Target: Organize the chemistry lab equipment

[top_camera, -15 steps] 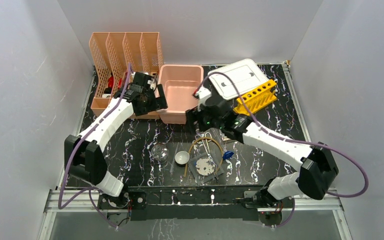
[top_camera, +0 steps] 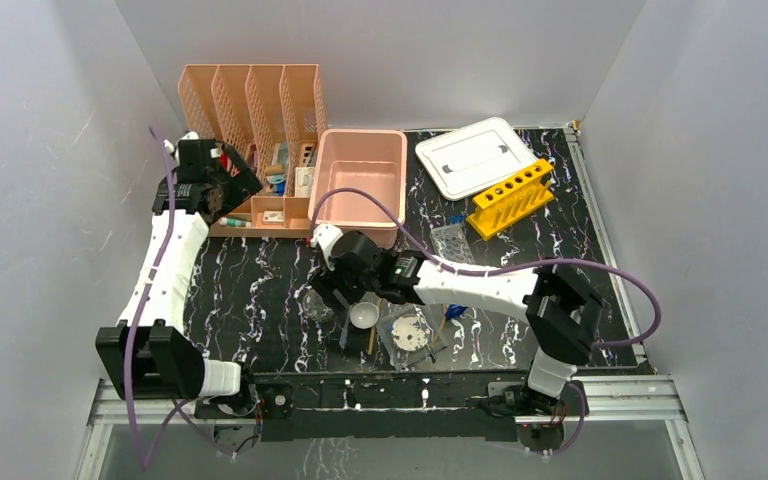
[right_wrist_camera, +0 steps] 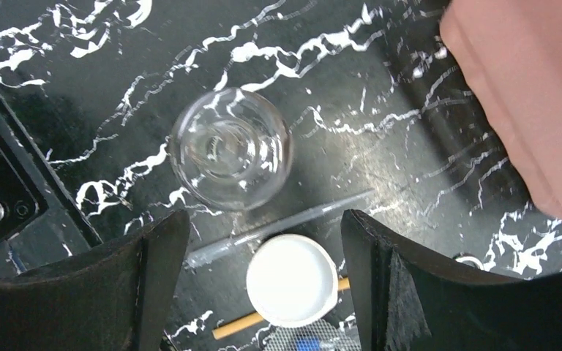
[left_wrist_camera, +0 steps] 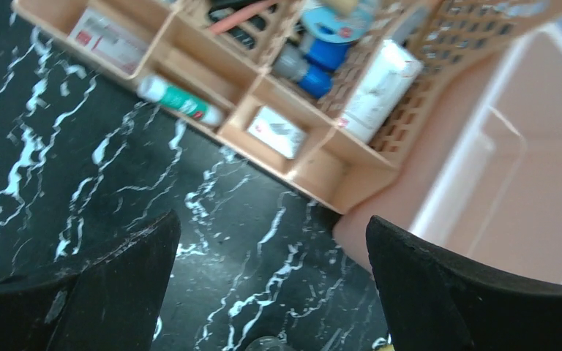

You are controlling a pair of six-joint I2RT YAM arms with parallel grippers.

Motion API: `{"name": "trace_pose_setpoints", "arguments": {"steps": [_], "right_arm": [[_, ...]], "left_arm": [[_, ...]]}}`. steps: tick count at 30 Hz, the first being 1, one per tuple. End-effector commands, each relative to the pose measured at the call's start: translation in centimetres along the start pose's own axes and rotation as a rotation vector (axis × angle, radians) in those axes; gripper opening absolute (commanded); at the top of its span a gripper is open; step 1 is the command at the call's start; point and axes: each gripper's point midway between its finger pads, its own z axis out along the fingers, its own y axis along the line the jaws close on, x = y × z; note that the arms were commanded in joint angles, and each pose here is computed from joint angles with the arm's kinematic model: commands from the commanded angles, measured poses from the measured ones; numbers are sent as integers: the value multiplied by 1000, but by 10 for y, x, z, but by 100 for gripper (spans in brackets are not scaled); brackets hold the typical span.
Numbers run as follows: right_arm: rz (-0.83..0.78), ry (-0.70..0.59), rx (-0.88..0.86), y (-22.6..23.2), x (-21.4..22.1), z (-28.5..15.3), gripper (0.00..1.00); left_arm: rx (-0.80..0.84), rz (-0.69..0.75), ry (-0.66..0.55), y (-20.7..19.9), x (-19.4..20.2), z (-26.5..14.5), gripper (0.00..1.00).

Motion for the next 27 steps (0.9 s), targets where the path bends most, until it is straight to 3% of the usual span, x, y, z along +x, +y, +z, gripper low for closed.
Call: {"name": "trace_pose_setpoints", "arguments": {"steps": [1,14,27], "right_arm": [[-76,-129,-11,19,-54,-7,87],[-154,-48,-6,42,-44,31,84],[-129,-24,-2,43,-35,40,66]], "left_arm": [[-5,-51,87,28,22,4,98],[-44,-76,104,62,31,15,98],[-34,-82,124,68,39,17,98]]}}
